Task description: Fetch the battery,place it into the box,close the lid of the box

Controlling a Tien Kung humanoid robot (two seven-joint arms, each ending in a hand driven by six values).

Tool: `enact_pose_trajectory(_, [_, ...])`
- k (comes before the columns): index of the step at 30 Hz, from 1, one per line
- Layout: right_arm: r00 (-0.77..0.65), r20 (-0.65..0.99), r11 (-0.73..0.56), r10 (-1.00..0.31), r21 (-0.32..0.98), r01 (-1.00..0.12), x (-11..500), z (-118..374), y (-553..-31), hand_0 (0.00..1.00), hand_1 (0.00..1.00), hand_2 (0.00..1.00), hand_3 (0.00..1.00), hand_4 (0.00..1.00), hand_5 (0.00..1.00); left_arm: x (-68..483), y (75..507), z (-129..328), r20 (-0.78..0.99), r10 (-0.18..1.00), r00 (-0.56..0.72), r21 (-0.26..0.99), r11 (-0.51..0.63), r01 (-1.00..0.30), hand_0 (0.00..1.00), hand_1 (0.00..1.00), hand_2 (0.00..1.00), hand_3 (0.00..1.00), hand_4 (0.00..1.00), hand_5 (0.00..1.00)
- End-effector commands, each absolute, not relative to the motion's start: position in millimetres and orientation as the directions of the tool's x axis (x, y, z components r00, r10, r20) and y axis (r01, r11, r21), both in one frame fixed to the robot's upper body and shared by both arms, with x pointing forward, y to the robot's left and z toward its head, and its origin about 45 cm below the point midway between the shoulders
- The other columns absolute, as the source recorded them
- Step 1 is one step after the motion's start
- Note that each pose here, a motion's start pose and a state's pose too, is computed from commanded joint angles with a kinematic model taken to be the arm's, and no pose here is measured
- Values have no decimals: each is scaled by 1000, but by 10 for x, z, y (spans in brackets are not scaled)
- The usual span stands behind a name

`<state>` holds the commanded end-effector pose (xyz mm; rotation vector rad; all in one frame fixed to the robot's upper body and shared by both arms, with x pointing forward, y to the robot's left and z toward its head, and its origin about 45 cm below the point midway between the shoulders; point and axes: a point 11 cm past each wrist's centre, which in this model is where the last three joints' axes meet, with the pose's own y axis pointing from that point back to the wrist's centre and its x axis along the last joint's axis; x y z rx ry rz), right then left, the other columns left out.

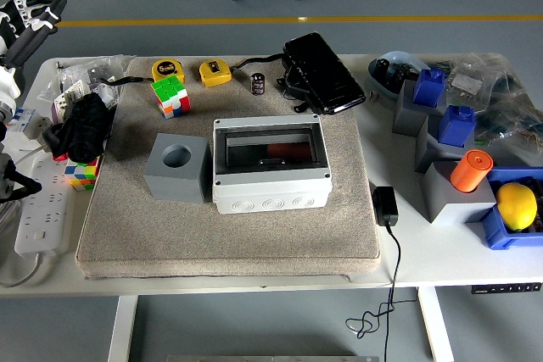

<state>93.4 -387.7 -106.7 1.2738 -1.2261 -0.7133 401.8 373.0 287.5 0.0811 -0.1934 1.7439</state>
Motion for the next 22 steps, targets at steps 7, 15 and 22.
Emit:
enact_pose_trajectory(7, [251,282,230,-926,949,-218,934,-1055,-3925,713,675,678,644,998,579,4028,3668,2865,167,972,-164,-79,-153,-985,677,681,658,625,981,536])
enact_pose_trajectory(15, [237,284,236,-929,948,-213,898,-1061,-3942,712,675,677,643,998,577,4034,3630,2864,167,974,-156,-76,-145,-987,676,681,658,626,981,536])
enact_pose_trajectory(22, [226,282,237,-933,949,-206,859,-1071,-3940,712,674,678,642,998,577,4025,3625,2854,161,974,-156,-74,-146,-986,679,681,659,625,978,535])
